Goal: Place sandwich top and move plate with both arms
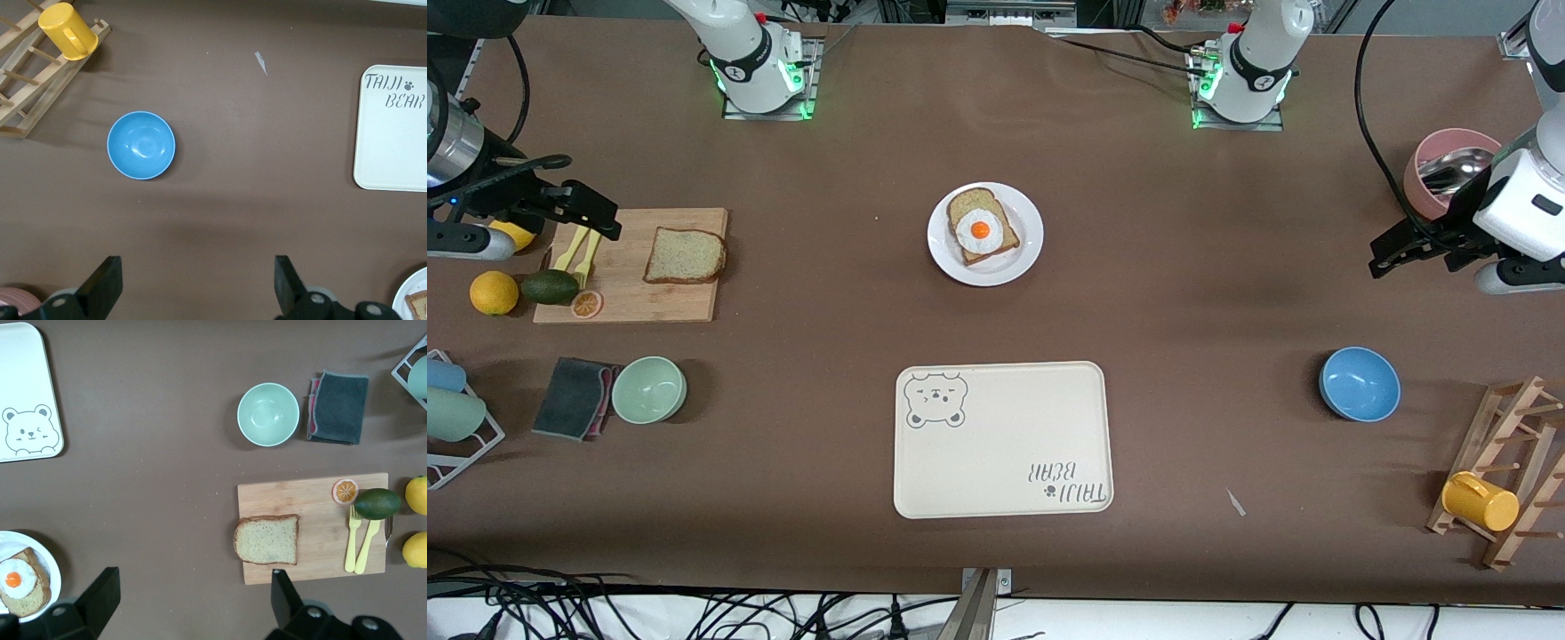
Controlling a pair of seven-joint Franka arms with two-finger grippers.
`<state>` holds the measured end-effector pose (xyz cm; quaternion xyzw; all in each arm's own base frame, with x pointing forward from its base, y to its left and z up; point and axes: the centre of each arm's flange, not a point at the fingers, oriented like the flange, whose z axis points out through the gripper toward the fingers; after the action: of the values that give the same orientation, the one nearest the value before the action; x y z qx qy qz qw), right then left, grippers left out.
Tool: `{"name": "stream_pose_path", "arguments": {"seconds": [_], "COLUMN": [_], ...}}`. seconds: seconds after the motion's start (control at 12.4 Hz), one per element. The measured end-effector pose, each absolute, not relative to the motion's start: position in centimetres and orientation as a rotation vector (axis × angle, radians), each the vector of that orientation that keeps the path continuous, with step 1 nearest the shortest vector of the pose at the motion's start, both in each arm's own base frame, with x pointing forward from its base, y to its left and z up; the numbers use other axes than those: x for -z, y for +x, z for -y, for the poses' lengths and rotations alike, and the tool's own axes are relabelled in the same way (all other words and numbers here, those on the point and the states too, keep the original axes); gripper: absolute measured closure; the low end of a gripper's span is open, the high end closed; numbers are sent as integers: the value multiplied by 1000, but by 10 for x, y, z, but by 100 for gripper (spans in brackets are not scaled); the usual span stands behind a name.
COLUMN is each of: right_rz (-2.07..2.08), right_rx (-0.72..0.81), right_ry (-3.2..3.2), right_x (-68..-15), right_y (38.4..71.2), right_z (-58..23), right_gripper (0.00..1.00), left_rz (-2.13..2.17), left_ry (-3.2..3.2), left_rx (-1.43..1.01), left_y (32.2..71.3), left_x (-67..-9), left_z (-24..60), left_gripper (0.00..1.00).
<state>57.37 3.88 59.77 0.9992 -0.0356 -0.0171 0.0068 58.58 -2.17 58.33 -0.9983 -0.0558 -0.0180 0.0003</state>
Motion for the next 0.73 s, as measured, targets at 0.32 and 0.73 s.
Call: {"name": "stream_pose_path", "arguments": {"seconds": [0.32,0.73], "right_rz": [119,127], "right_rx": [65,90], "right_ry": [3124,3121], "right_x": [-594,-591], "right_y": [575,574], "right_z": [-37,-36], "right_gripper": [0,0], "left_rz": [174,153], "left_ry": [-3136,-3138], "left_rx": [57,64], "left_y": [586,586], "left_x": [-583,-586], "left_z": [22,30], "left_gripper": [0,0]}}
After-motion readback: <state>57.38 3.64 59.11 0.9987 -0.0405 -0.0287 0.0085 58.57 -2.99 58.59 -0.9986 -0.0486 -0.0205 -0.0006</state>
